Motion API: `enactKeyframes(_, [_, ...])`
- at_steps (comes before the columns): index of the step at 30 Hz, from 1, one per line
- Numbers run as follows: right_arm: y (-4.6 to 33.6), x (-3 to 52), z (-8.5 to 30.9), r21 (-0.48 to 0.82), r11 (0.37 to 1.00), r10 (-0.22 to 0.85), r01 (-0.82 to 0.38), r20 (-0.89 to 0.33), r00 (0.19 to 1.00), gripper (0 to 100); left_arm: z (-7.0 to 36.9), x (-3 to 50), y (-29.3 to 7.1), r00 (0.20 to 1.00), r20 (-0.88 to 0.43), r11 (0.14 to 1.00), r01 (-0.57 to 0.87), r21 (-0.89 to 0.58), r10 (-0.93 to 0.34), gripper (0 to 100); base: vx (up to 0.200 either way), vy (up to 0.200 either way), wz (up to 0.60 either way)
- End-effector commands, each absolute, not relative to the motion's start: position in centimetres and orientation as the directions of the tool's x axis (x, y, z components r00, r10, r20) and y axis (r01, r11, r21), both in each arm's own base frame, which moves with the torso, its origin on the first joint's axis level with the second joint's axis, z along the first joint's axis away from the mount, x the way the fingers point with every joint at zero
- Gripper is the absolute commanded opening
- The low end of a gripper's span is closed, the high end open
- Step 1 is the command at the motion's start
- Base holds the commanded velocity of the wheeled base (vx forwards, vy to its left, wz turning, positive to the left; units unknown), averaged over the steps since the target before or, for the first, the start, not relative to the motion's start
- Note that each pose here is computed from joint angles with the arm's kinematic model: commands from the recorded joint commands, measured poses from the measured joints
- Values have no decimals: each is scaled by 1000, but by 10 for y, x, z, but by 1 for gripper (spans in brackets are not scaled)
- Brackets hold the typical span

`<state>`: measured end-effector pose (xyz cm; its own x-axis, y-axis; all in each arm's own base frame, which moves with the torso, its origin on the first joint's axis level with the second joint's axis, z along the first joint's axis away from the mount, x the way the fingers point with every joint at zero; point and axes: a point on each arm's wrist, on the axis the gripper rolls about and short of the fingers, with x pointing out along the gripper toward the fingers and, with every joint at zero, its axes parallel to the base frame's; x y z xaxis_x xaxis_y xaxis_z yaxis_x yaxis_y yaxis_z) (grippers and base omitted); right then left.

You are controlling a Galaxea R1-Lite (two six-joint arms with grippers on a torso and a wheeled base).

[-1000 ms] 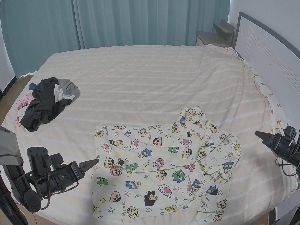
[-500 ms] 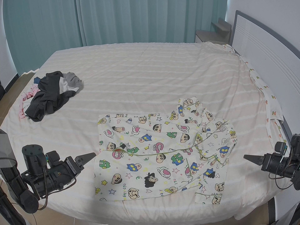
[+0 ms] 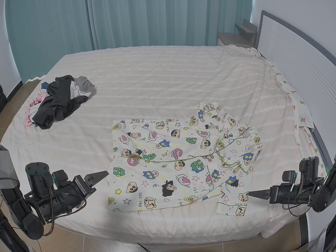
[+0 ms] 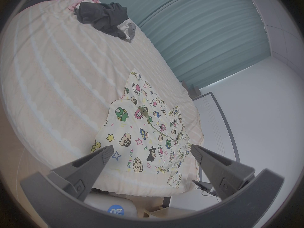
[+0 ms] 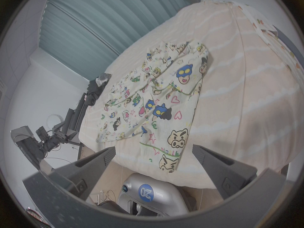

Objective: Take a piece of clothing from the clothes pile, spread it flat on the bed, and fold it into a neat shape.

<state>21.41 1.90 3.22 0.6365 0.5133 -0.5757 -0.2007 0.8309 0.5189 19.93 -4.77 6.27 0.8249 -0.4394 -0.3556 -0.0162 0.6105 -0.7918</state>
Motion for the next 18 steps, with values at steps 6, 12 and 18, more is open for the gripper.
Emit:
enactKeyframes(6, [29,258,-28,515,845,498,-142,-663,559,100,53,197,-50,801,-402,610,-58,-790,-444,100,0,0,0])
enactKeyframes(12, [33,265,-40,503,851,491,-151,-662,566,100,52,197,-50,798,-409,612,-64,-789,-444,100,0,0,0])
enactKeyframes(18, [38,272,-47,495,855,487,-155,-663,569,100,51,198,-49,797,-411,612,-67,-788,-442,100,0,0,0])
